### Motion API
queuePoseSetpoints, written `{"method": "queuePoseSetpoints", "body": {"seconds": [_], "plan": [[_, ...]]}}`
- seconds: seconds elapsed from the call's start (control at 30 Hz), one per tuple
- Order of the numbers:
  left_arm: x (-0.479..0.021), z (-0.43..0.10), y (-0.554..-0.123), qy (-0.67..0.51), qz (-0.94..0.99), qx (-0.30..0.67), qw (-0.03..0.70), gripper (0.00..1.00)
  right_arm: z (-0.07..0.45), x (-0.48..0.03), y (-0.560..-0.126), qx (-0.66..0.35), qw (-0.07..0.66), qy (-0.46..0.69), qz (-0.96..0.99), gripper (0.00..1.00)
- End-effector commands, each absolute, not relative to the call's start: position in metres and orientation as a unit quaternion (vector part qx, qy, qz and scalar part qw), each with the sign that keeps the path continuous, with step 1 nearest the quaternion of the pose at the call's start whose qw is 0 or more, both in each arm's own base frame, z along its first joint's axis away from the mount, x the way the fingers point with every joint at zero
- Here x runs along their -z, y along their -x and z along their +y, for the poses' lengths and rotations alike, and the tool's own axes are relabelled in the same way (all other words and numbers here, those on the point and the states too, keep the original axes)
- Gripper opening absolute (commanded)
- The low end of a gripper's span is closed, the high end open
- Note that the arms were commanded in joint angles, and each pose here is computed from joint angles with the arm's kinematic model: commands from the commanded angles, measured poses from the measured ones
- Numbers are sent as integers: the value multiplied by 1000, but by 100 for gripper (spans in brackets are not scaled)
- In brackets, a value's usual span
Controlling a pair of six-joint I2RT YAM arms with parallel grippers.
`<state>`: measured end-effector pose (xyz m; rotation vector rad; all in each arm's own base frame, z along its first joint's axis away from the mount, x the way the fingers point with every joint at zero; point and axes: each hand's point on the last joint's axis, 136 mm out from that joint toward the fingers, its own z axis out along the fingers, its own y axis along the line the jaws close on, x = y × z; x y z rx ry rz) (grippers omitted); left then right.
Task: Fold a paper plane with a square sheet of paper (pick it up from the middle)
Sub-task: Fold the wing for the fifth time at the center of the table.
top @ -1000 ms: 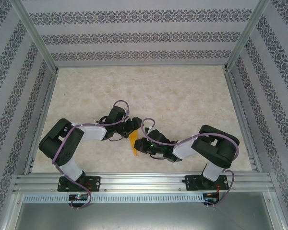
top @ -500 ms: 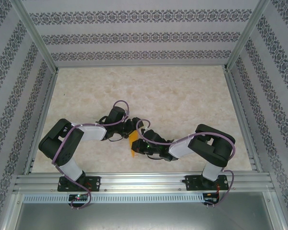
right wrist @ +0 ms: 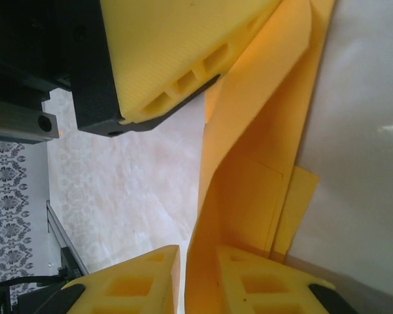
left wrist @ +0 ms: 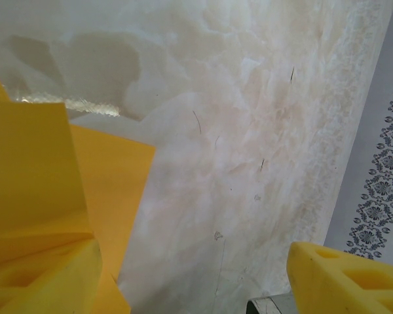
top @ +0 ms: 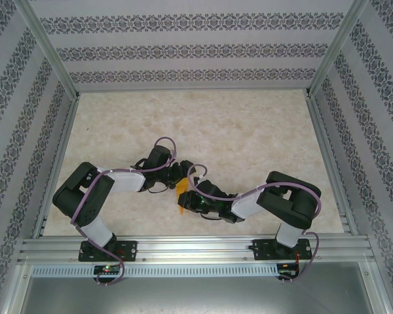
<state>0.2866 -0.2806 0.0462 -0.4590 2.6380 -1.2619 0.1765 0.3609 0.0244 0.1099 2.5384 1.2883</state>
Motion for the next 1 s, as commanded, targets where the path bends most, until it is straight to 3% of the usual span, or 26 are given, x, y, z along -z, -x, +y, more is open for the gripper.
{"method": "queuePoseSetpoints", "body": {"seconds": [0.0, 0.23, 0.43, 0.6, 0.77, 0.9, 0.97], "plan": [[-28, -266, -277, 159, 904, 389, 81, 76, 350, -8, -157, -422, 118, -44, 898, 19], [-29, -267, -278, 158, 903, 390, 81, 76, 348, 3, -150, -409, 100, -50, 906, 6], [-28, -267, -277, 158, 903, 391, 80, 76, 338, 29, -140, -349, 68, -54, 933, 4], [-27, -266, -277, 159, 904, 389, 79, 76, 324, 28, -140, -307, 81, -55, 947, 13], [-26, -266, -276, 160, 904, 388, 80, 76, 335, -21, -153, -364, 132, -40, 921, 29], [-27, -266, -276, 159, 904, 389, 79, 76, 328, -52, -164, -388, 181, -53, 902, 31], [-27, -266, -276, 160, 904, 389, 81, 76, 332, -68, -169, -416, 201, -54, 885, 22]]}}
